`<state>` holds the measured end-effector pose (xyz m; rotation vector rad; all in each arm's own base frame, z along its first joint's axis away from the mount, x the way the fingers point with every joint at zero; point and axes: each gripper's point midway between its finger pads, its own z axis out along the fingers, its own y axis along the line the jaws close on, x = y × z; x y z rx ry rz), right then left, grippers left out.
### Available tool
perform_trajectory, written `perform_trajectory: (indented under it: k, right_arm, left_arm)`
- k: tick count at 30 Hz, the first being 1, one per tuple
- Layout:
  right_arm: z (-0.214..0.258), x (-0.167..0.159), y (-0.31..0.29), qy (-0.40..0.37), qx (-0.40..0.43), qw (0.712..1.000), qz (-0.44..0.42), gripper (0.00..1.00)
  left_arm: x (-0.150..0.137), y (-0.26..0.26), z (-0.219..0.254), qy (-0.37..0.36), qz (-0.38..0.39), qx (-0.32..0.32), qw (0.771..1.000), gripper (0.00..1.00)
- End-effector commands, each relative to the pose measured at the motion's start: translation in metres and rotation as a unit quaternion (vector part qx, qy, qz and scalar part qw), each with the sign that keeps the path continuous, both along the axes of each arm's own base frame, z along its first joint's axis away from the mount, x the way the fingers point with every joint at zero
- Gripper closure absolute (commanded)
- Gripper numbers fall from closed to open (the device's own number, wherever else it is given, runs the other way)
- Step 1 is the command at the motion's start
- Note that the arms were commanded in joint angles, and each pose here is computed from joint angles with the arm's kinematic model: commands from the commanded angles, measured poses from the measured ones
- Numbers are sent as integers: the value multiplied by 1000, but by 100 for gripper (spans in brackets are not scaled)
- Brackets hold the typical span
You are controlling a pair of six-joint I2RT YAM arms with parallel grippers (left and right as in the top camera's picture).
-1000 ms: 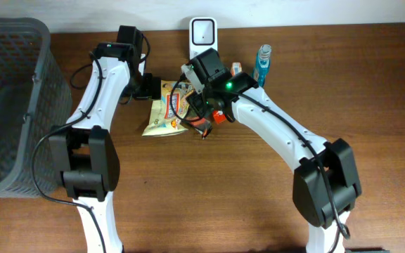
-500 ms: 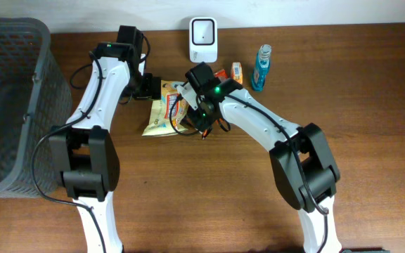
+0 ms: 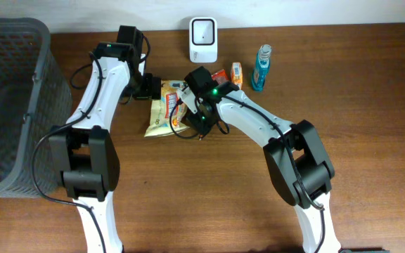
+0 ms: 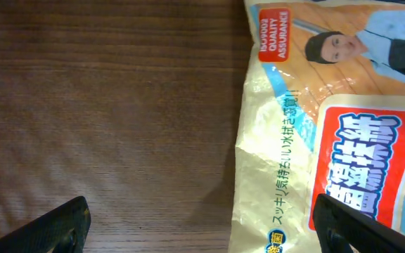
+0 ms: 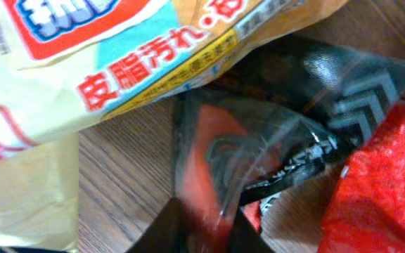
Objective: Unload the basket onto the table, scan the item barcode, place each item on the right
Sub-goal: 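Lift the small dark bag up in front of the white scanner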
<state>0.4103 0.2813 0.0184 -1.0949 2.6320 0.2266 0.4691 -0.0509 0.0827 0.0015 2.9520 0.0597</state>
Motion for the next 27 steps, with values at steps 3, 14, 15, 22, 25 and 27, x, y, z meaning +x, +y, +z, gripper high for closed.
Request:
perform_trajectory:
  k: [3, 14, 15, 22, 25, 27]
  right_arm:
    - [1, 4, -1, 4, 5, 1000, -29, 90]
    - [53, 39, -8, -30, 30, 997, -70, 96]
    - [58, 42, -12, -31, 31, 996, -75, 96]
    - [87, 83, -25, -80, 73, 986, -126, 96]
    - [103, 109, -22, -122, 111, 975, -151, 96]
    - [115, 124, -20, -151, 136, 966, -162, 96]
  left_arm:
    - [4, 3, 3, -5, 0, 4, 1000, 1]
    - [4, 3, 3, -5, 0, 4, 1000, 1]
    - [4, 3, 3, -5, 0, 4, 1000, 1]
    - [4, 3, 3, -5, 0, 4, 1000, 1]
    - [4, 3, 3, -5, 0, 4, 1000, 1]
    - [4, 3, 3, -5, 0, 4, 1000, 1]
